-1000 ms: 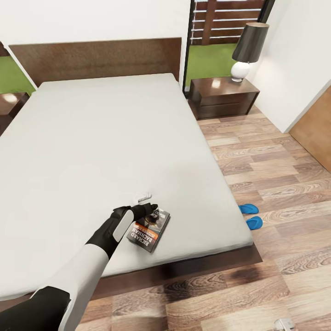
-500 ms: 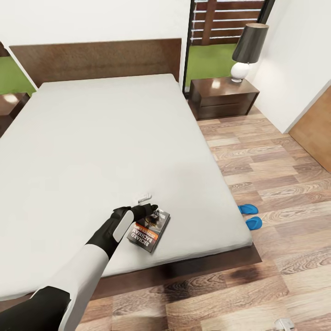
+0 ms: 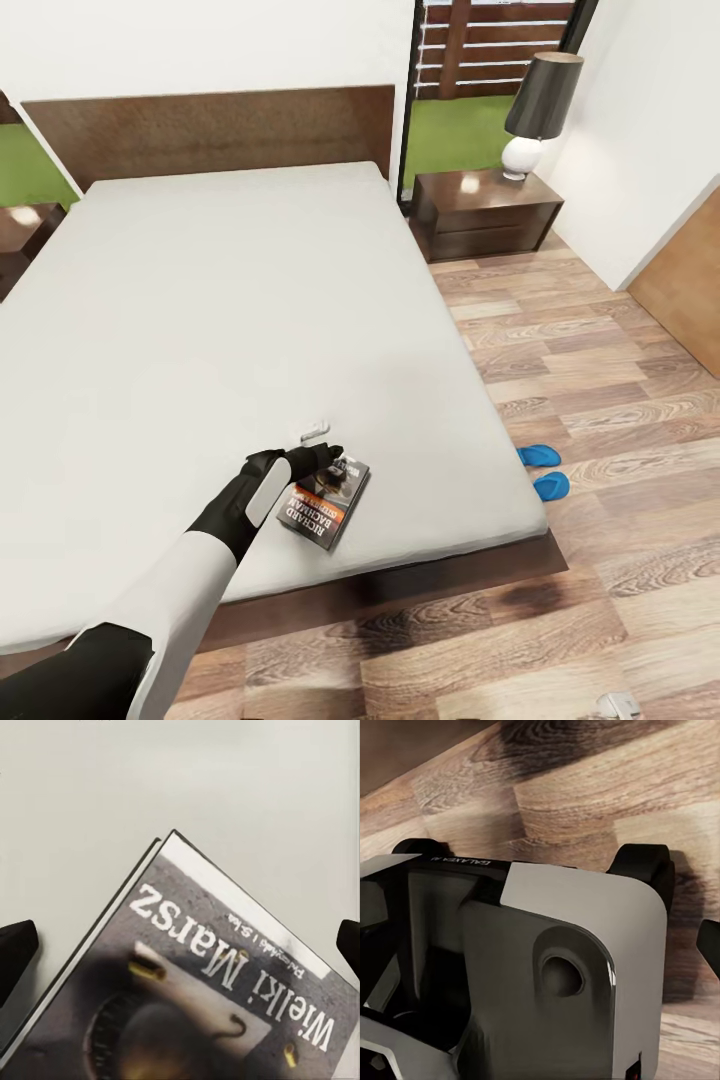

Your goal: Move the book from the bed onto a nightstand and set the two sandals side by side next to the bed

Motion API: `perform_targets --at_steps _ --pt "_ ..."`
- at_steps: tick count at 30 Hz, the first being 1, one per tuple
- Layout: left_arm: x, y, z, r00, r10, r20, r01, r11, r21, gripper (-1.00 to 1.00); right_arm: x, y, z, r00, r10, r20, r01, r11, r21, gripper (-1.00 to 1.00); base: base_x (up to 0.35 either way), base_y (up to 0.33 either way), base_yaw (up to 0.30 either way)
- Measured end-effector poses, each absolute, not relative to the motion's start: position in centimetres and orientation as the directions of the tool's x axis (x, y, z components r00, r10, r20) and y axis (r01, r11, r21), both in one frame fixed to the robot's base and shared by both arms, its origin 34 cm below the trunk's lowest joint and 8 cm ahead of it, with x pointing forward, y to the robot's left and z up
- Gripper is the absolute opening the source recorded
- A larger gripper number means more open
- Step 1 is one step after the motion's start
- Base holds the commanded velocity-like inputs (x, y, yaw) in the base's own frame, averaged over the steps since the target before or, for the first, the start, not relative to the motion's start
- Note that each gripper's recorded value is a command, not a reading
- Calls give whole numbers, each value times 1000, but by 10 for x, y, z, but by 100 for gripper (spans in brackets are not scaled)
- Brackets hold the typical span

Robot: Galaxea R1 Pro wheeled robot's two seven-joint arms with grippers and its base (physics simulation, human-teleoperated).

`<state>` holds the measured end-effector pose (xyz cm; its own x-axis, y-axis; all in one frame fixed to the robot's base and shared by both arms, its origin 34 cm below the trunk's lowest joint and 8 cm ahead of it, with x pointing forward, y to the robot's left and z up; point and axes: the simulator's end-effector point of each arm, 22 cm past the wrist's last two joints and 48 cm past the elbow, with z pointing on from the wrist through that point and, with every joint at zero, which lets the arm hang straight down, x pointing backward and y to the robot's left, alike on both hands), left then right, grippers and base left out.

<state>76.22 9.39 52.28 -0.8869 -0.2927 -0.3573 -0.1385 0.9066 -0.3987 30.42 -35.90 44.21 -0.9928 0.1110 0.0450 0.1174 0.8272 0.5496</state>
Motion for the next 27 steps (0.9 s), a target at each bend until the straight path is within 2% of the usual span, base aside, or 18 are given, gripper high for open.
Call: perform_targets --at_steps 16,27 --pt "762 94 522 -887 -293 -356 -139 907 -398 100 304 -359 442 -993 111 45 117 827 550 100 0 0 -1" --pt "762 94 523 -887 -293 -358 -138 907 -399 100 305 -359 442 -993 111 44 116 826 551 100 0 0 -74"
